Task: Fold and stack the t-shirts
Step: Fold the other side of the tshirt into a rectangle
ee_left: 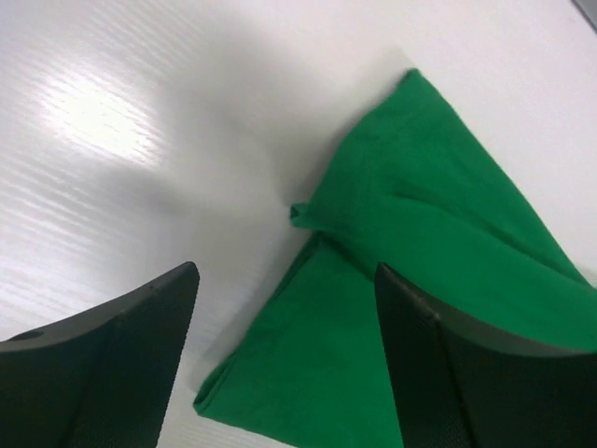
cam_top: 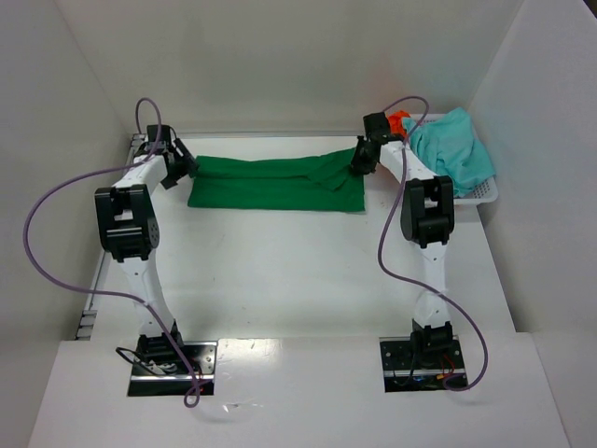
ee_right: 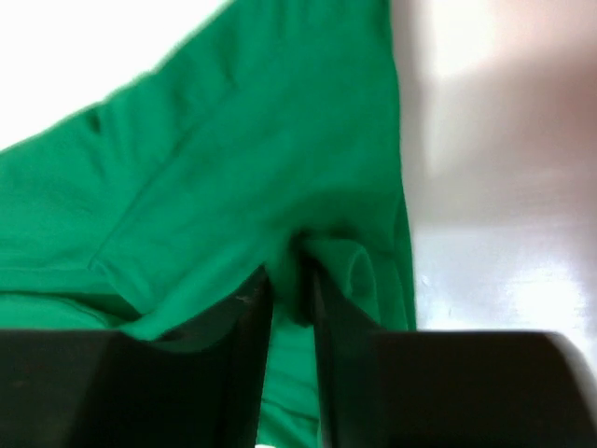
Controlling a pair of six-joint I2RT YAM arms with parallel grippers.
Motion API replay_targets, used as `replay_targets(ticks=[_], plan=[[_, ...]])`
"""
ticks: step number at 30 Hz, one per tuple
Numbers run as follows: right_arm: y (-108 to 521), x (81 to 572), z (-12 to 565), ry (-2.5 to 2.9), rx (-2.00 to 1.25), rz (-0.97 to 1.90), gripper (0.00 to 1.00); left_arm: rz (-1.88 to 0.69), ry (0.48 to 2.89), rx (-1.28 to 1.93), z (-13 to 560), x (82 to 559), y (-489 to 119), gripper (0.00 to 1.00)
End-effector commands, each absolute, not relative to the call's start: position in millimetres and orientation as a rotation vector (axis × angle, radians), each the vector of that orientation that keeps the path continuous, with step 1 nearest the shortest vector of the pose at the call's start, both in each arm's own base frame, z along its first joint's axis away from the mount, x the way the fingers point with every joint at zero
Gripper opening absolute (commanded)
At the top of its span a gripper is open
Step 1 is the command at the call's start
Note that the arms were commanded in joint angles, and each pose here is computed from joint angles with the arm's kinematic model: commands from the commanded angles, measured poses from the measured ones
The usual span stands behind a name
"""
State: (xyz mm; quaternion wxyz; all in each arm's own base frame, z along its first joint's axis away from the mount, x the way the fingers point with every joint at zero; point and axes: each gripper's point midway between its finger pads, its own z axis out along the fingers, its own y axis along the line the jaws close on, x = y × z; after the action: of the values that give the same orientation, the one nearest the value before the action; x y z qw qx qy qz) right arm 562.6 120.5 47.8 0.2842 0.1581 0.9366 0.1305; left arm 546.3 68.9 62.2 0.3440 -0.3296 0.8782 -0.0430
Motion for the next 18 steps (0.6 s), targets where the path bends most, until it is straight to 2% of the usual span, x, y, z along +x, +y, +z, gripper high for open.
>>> replay_targets(ticks=[1,4,5,8,14,18], plan=[[117.0,580.8,69.5,2.454,0.364,0.349,0.3,-0.25,2.223,-0.729,99.8,554.7,48.5,0.85],[120.3,582.3,74.0,2.449,0.34,0.371,0.38,-0.323,2.217,-0.628,112.5,546.9,31.1,0.86],[119.9,582.6,79.9,2.439,0.324,0.369,0.54,-0.341,2.224,-0.591,115.6,544.3,22.5,0.87],[123.4,580.5,99.7,2.413,0.309,0.403,0.73,-0.364,2.243,-0.473,122.9,537.9,-4.7,0.87],[143.8,557.9,108.9,2.407,0.278,0.521,0.73,-0.432,2.278,-0.339,121.8,527.3,-51.9,0.89],[155.9,538.6,89.2,2.459,0.272,0.528,0.7,-0.46,2.311,-0.273,115.0,522.1,-78.0,0.89]])
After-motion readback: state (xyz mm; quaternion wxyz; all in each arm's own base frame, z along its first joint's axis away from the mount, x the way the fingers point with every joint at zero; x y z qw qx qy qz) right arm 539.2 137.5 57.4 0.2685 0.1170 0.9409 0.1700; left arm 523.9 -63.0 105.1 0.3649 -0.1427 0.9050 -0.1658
